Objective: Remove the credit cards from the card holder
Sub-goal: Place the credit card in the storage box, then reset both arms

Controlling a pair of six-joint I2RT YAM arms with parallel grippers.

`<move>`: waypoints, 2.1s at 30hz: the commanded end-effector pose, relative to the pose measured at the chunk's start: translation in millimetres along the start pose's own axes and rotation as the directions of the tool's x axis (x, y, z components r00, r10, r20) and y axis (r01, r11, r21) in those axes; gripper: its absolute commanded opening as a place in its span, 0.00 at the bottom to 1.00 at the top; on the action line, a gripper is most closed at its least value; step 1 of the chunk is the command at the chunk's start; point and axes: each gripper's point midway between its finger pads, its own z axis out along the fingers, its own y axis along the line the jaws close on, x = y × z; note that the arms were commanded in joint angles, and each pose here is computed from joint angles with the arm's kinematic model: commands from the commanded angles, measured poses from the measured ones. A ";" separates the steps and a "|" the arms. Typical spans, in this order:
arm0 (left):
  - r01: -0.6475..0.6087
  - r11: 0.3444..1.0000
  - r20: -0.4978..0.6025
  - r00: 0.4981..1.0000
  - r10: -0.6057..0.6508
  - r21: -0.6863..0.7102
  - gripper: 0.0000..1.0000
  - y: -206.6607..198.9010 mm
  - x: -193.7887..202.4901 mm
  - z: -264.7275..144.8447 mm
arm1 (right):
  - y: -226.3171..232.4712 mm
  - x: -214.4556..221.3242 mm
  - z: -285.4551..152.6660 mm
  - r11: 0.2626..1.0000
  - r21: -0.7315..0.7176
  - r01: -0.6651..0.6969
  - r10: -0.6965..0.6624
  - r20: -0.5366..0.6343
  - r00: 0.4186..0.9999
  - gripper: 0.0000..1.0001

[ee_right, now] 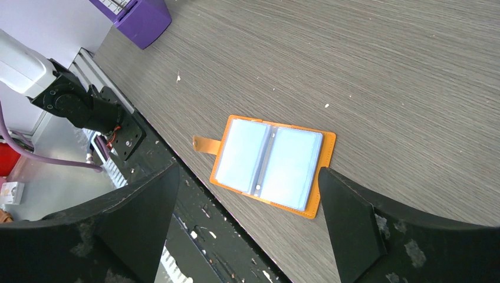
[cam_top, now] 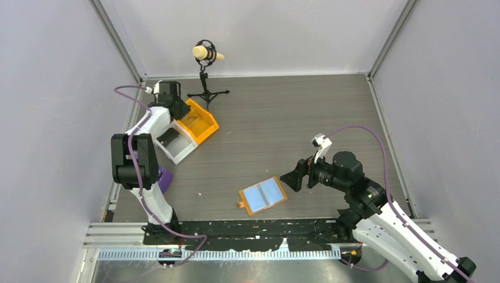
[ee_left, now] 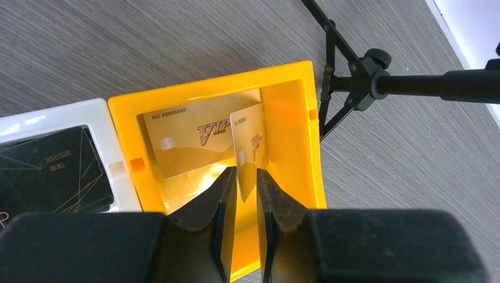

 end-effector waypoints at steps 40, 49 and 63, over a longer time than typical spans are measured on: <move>-0.322 0.654 0.057 0.918 0.392 0.685 0.71 -70.6 110.5 -244.2 | -10.0 -67.6 2.1 0.980 0.178 0.094 -0.104 0.046 0.994 0.95; -0.279 0.426 0.100 0.913 0.396 0.860 1.00 -52.4 177.7 -321.2 | -25.4 -81.6 -1.9 0.961 0.273 0.046 -0.087 0.137 0.987 0.95; -0.304 0.466 0.190 0.942 0.276 0.831 1.00 11.1 172.1 -340.3 | -22.7 -86.7 -17.3 0.973 0.231 -0.009 -0.064 0.308 0.949 0.96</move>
